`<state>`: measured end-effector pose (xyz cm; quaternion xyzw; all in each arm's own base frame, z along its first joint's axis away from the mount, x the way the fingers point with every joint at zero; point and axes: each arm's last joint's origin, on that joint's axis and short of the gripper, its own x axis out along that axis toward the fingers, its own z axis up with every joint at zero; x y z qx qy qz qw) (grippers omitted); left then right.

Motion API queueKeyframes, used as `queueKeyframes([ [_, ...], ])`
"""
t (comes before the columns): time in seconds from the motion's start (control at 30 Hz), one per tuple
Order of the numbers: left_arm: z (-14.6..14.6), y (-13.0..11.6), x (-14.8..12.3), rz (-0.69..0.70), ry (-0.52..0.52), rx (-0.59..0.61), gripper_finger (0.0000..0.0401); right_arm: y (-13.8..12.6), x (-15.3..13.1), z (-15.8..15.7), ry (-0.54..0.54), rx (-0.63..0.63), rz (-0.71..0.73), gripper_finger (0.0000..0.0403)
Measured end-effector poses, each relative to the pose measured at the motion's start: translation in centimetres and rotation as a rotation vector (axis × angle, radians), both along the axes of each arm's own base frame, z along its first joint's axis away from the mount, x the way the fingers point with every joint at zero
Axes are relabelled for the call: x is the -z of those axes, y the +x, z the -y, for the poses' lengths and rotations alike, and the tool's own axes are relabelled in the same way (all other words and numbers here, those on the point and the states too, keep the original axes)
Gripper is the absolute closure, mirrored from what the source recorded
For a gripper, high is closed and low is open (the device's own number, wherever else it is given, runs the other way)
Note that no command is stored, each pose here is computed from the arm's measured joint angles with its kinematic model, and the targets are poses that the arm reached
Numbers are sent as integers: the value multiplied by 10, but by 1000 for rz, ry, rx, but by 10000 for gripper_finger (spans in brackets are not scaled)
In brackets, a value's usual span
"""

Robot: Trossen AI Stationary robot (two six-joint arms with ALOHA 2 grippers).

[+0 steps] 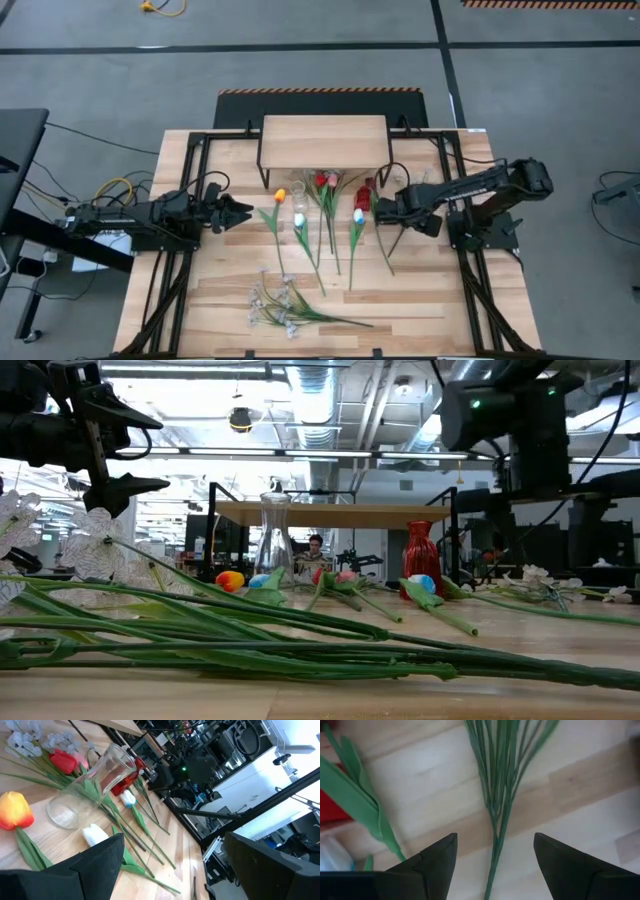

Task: Pick and place flowers into a vace then onto a shelf
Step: Put the top right white flower into the red vase

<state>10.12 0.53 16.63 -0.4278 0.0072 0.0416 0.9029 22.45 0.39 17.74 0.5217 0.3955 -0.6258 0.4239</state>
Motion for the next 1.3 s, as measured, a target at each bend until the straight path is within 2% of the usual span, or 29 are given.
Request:
queueKeyframes([
  [0.47,0,0,0,1,-2,-1,69,-8,5,19,105,-256,-66,147],
  [0.6,0,0,0,3,-19,-2,69,-19,16,20,170,-255,-98,147],
  [0.7,0,0,0,4,-38,-2,69,-19,25,21,194,-248,-52,147],
  [0.87,0,0,0,5,-46,-3,69,-11,32,23,144,-238,58,147],
  [1.3,0,0,0,5,-46,-4,69,-17,39,27,110,-182,43,149],
])
